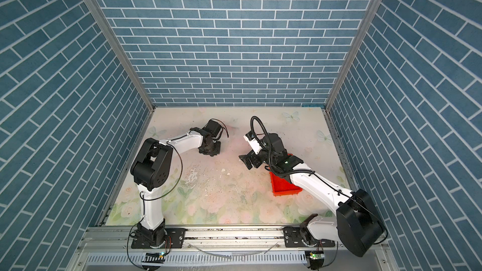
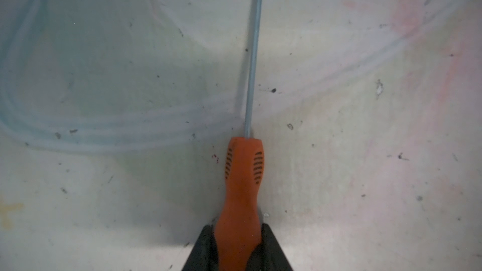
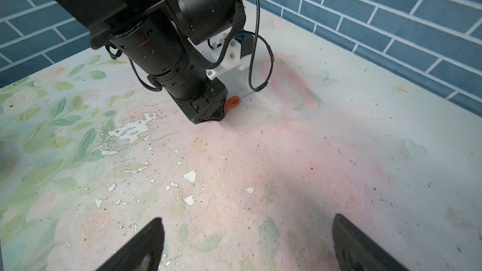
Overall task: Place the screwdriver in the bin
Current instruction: 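Lift the screwdriver upright with the left gripper while the right gripper approaches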
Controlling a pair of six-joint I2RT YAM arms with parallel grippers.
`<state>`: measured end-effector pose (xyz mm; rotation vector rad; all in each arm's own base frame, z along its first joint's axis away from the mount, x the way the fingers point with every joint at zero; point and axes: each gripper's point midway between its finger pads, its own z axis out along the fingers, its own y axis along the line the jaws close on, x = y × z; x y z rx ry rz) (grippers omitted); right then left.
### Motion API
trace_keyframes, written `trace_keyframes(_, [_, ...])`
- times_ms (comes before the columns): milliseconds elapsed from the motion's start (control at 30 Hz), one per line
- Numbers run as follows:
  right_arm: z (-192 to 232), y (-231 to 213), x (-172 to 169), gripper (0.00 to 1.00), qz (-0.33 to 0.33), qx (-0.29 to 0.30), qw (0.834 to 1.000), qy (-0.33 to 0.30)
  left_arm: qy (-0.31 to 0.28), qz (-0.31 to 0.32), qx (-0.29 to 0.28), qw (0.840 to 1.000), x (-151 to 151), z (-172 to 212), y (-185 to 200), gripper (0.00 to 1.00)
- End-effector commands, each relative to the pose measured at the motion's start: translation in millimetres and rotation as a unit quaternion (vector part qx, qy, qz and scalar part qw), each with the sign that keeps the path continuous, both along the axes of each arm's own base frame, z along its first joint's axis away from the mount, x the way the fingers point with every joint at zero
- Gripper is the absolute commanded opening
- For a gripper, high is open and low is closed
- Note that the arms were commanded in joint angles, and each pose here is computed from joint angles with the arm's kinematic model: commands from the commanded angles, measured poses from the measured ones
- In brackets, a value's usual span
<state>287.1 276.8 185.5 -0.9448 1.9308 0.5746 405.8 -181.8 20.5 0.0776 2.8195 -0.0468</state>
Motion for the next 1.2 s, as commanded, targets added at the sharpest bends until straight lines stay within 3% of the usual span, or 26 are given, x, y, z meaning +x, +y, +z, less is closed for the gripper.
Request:
trace_keyframes(0, [20, 8, 5, 0.99, 0.006, 0.017, 1.0, -0.021, -0.005, 0.006, -0.004, 1.0, -1, 4, 3, 0.11])
trace_keyframes(300, [44, 15, 7, 0.99, -0.005, 0.1, 0.995, -0.008, -0.117, -0.001, -0.063, 0.991, 5, 70, -2, 0.04])
trace_keyframes(500, [70, 13, 14, 0.99, -0.012, 0.201, 0.979, 0.022, -0.206, -0.055, -0.169, 0.962, -1, 120, -29, 0.0])
trace_keyframes(633, [92, 8, 21, 0.99, -0.008, 0.292, 0.955, 0.056, -0.262, -0.119, -0.252, 0.924, -15, 150, -52, 0.0])
trace_keyframes(733, [102, 7, 24, 0.99, 0.0, 0.335, 0.939, 0.079, -0.3, -0.159, -0.315, 0.886, -27, 177, -68, 0.0])
trace_keyframes(1033, [116, 13, 20, 0.99, 0.044, 0.373, 0.92, 0.113, -0.37, -0.245, -0.463, 0.767, -63, 242, -102, 0.0])
trace_keyframes(1167, [120, 18, 16, 0.95, 0.067, 0.382, 0.913, 0.124, -0.37, -0.259, -0.486, 0.748, -66, 242, -113, 0.0])
